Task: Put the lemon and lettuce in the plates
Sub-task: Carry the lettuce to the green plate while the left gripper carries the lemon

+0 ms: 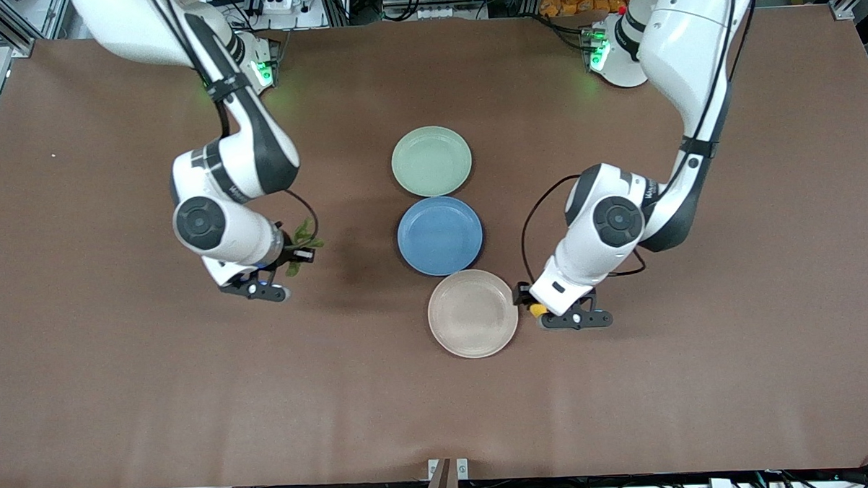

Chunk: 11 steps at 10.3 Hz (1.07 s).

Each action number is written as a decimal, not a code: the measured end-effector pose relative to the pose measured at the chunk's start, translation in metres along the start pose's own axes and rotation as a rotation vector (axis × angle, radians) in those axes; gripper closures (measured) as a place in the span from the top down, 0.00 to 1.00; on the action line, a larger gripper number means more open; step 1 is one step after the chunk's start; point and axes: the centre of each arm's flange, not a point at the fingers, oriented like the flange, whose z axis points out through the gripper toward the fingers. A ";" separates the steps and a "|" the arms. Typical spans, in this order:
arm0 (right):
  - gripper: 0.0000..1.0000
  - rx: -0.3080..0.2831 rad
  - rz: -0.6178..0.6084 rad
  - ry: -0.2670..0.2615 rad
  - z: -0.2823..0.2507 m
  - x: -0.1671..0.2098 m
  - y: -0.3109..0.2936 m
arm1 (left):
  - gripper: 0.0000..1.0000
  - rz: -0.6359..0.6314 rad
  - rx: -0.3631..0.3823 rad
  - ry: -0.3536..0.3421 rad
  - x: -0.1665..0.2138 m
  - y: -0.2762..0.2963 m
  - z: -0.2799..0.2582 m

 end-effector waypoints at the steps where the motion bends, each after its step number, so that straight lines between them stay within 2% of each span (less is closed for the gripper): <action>1: 0.02 -0.005 0.033 0.002 -0.001 -0.020 -0.022 | 0.60 -0.016 -0.008 0.001 -0.002 0.016 0.008; 4: 0.02 -0.015 0.113 -0.006 0.006 -0.084 -0.084 | 0.60 -0.023 -0.032 0.010 -0.003 0.036 0.041; 6: 0.02 0.025 0.149 -0.025 0.010 -0.120 -0.117 | 0.60 -0.028 -0.070 0.035 -0.005 0.047 0.057; 8: 0.02 0.057 0.189 -0.010 0.014 -0.152 -0.144 | 0.60 -0.038 -0.094 0.059 -0.004 0.053 0.070; 11: 0.02 0.055 0.225 -0.029 0.037 -0.193 -0.171 | 0.60 -0.078 -0.139 0.099 -0.003 0.064 0.079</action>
